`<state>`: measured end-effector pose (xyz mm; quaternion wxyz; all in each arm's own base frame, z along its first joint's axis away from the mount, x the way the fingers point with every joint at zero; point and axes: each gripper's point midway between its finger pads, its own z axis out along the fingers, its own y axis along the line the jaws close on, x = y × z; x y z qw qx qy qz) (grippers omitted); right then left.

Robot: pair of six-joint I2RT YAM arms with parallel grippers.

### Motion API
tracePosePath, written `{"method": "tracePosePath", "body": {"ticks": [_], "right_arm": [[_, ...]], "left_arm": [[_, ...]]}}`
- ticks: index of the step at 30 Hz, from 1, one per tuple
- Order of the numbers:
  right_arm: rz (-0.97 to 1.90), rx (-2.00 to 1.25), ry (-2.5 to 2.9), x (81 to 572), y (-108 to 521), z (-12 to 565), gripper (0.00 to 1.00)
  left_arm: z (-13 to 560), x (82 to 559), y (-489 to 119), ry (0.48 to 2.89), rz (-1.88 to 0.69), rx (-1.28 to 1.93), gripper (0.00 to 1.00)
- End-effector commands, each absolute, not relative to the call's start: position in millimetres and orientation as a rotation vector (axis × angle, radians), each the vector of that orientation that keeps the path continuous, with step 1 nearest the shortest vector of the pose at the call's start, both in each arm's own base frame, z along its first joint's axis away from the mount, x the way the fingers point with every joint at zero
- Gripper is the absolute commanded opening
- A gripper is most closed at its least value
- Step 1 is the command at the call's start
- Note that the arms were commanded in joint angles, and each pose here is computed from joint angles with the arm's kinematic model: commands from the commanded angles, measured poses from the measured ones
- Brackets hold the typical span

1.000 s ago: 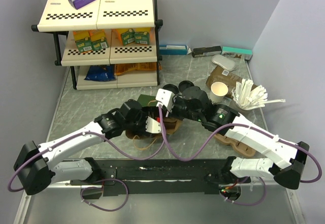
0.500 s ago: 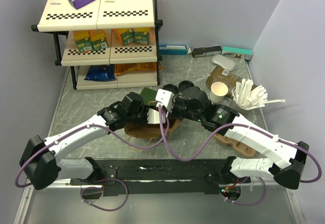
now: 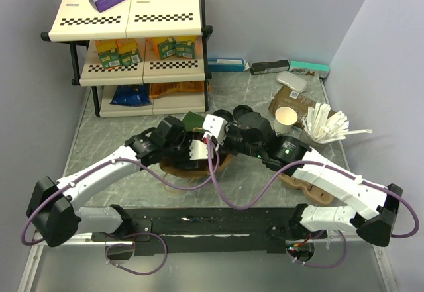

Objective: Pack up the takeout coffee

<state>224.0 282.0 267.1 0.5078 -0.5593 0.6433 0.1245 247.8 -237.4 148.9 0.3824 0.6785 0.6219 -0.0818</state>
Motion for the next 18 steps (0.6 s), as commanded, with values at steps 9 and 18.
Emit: {"method": "tracePosePath", "body": {"ticks": [9, 18], "right_arm": [[0.337, -1.329, 1.517, 224, 291, 280, 0.00], [0.352, -1.300, 1.600, 232, 284, 275, 0.00]], "left_arm": [[160, 268, -224, 1.595, -0.100, 1.636, 0.76], [189, 246, -225, 1.310, -0.216, 1.660, 0.80]]}}
